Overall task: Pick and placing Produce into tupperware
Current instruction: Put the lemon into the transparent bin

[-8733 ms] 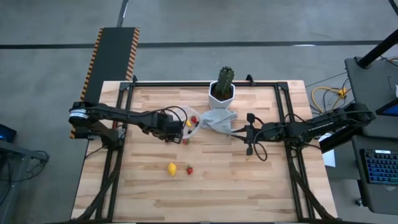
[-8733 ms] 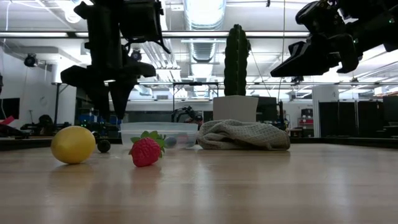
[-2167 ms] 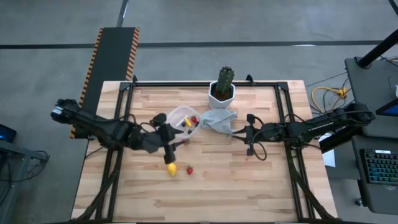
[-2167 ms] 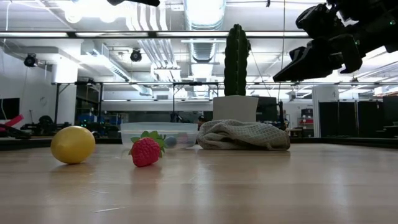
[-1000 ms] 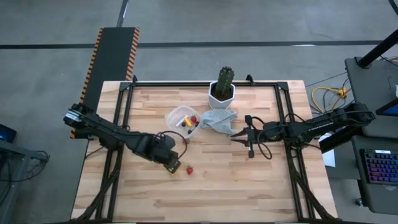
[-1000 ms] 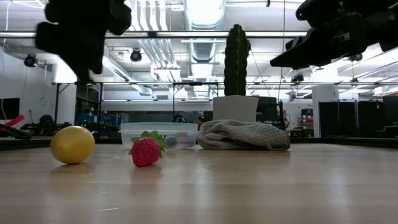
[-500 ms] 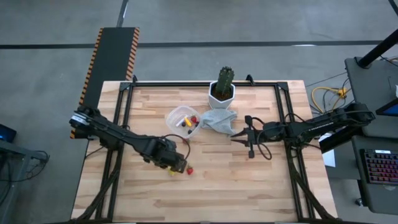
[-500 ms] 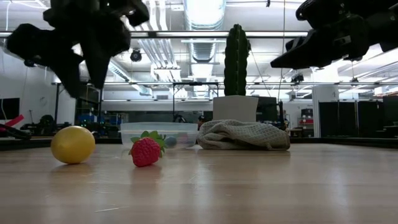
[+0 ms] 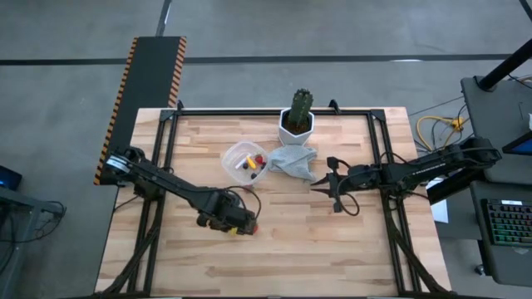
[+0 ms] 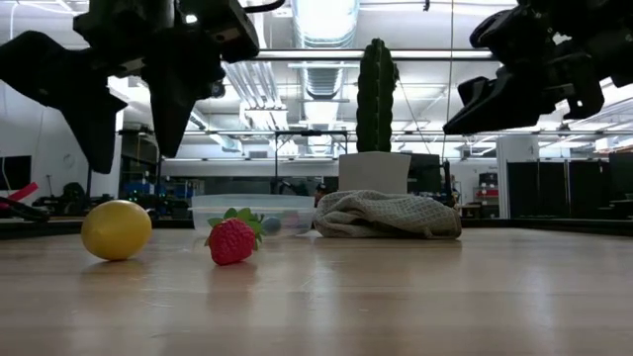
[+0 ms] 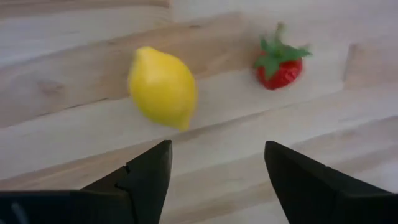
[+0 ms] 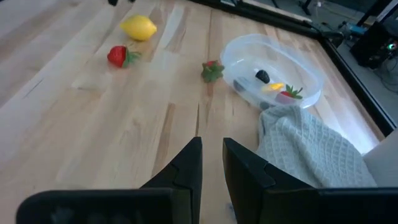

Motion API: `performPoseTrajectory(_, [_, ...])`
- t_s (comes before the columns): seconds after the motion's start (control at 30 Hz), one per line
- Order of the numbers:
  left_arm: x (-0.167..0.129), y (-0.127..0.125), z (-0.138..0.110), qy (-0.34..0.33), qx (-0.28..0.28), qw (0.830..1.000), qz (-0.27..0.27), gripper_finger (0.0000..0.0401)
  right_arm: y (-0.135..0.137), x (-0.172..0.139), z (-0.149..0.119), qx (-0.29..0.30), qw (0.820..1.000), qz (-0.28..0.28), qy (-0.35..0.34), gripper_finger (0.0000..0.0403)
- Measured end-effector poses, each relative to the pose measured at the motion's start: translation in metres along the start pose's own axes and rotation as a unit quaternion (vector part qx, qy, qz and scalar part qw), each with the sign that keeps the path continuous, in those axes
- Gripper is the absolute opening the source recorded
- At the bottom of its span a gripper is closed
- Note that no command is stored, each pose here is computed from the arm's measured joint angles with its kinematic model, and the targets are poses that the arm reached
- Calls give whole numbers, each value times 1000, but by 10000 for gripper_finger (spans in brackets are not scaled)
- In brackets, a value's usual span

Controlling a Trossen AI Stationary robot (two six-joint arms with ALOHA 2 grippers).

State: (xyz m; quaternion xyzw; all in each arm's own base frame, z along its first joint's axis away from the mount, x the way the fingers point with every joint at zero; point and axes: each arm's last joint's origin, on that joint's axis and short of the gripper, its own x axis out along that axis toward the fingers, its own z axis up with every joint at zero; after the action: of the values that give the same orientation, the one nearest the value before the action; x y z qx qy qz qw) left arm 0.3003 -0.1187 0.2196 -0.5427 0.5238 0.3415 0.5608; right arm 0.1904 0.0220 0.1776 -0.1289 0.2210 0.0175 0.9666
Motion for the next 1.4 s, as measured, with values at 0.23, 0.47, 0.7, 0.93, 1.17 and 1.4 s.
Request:
performPoseTrajectory(0.23, [-13,23,3,-54,-63,993,85,242,1,0,-7,-3,1000,3,14,57])
performPoseTrajectory(0.47, [-11,19,4,-74,-79,992,69,242,2,0,-12,-9,1000,2,16,57])
performPoseTrajectory(0.7, [-10,18,4,-71,-57,994,64,242,2,0,-12,-8,1000,1,15,57])
performPoseTrajectory(0.93, [-5,18,6,-75,-15,994,73,242,3,0,-14,-8,1000,2,18,57])
performPoseTrajectory(1.17, [10,12,6,-79,-55,992,77,242,3,0,-14,-8,1000,2,19,57])
performPoseTrajectory(1.4, [24,7,6,-60,-58,992,93,242,3,0,-14,-8,1000,2,19,57])
